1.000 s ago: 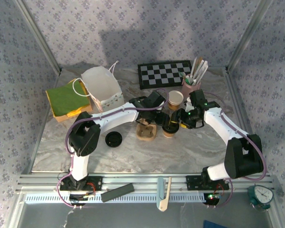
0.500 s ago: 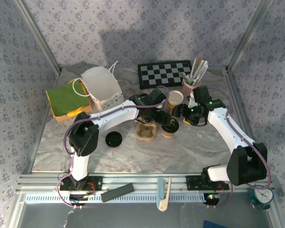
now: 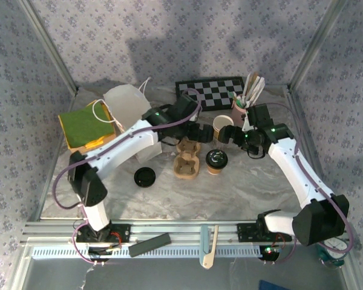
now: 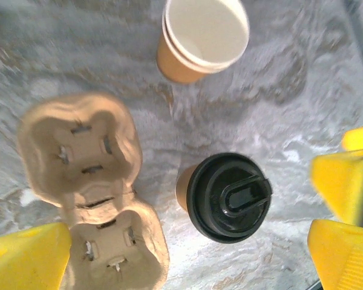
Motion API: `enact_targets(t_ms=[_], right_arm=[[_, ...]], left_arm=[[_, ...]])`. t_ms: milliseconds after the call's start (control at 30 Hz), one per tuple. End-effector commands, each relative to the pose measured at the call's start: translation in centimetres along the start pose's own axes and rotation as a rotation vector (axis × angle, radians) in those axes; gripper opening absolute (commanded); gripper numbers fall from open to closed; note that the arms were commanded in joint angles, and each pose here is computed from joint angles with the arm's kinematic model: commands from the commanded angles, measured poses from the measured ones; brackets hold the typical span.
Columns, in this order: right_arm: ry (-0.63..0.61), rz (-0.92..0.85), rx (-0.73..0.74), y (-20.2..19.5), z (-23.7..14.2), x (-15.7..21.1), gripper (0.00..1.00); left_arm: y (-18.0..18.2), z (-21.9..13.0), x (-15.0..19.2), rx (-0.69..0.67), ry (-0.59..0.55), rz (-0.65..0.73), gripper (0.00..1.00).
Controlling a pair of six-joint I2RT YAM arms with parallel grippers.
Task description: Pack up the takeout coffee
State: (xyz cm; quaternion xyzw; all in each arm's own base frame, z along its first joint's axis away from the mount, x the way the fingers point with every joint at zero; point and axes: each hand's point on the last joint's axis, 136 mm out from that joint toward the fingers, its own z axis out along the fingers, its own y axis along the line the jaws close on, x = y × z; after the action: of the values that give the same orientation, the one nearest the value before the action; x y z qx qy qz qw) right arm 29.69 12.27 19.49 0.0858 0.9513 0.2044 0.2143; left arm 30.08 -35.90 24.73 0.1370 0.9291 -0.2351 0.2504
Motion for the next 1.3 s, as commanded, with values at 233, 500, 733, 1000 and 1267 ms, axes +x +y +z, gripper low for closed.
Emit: enact_targets(t_ms=[233, 500, 733, 1000, 1267], right_arm=[[-0.001, -0.118, 0.143, 1.8, -0.4, -0.5, 1.00], [0.023, -0.163, 0.158, 3.5, 0.7, -0.1, 1.00], [0.039, -0.199, 0.115, 5.4, 1.3, 1.5, 1.00], [0.013, -0.193, 0.098, 5.7, 0.9, 3.2, 1.00], [-0.012, -0.182, 0.098, 4.8, -0.1, 3.8, 1.00]], left_arm=[[3.7, -9.0, -3.9, -0.059, -0.206, -0.037, 1.00], [5.4, -8.5, -1.9, -0.082, -0.181, -0.058, 0.93], [6.0, -3.6, 3.1, -0.069, -0.016, -0.126, 0.68], [8.8, 1.3, 9.6, -0.148, 0.164, -0.214, 0.46], [9.7, 4.7, 12.0, -0.184, 0.261, -0.268, 0.37]])
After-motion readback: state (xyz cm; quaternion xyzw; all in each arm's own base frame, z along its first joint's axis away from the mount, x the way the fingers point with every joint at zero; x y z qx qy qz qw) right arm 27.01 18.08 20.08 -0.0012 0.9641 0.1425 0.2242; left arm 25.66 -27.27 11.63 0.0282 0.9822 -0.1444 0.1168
